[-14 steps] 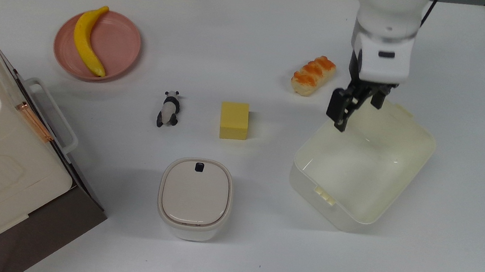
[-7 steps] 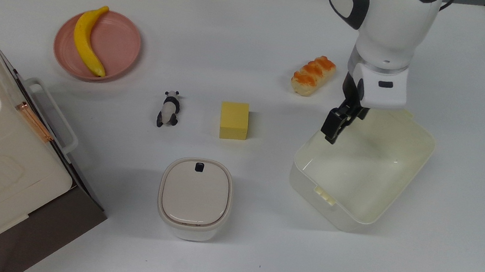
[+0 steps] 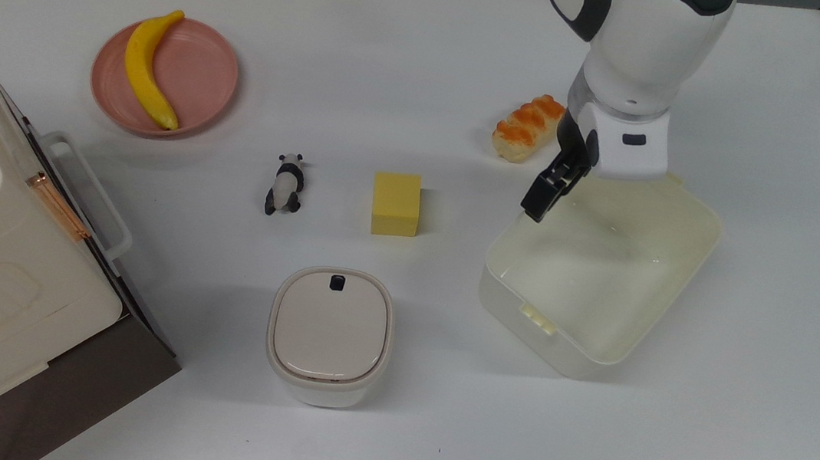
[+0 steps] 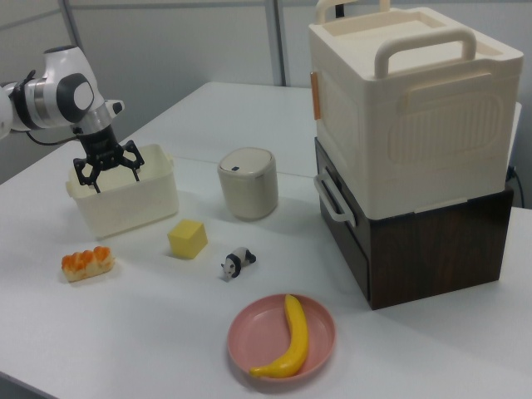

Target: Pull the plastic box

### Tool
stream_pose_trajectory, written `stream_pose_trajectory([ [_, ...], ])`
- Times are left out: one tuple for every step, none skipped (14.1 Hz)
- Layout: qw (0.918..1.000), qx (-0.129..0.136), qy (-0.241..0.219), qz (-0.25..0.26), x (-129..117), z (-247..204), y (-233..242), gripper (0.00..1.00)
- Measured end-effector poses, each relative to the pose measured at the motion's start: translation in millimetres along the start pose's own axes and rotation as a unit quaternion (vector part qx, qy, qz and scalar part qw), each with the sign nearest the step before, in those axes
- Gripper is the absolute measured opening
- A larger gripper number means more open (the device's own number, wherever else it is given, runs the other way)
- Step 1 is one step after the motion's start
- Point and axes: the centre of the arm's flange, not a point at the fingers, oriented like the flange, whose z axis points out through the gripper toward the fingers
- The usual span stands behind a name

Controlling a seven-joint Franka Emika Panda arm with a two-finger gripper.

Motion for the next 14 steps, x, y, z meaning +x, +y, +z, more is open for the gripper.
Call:
stream_pose_trajectory([
  [1.0000,0.002,-0.005,0.001,-3.6,-4.2,1.2,1.00],
  [1.0000,0.004,-0.008,0.001,-8.2,-11.0,3.1,1.00],
  [0.9999,0.006,-0.012,-0.002,-12.2,-16.4,4.3,1.00],
  [0.9998,0.008,-0.016,-0.002,-15.7,-21.1,5.3,1.00],
  [0.9999,0.008,-0.015,-0.001,-17.7,-25.1,6.5,1.00],
  [0.9999,0.006,-0.012,0.002,-19.5,-30.4,8.1,1.00],
  [0.9998,0.009,-0.004,0.018,-21.1,-37.9,9.3,1.00],
  [0.9986,0.013,0.011,0.049,-24.5,-52.9,11.4,1.00],
  [0.9954,0.012,0.024,0.092,-29.9,-71.2,14.2,1.00],
  [0.9860,0.009,0.039,0.162,-39.1,-94.3,19.3,1.00],
  [0.9708,0.011,0.038,0.237,-53.6,-114.1,25.0,1.00],
  [0.9550,0.015,0.028,0.295,-70.2,-129.6,30.1,1.00],
  [0.9412,0.018,0.015,0.337,-89.0,-142.6,37.2,1.00],
  [0.9301,0.022,-0.001,0.367,-112.1,-153.3,48.6,1.00],
])
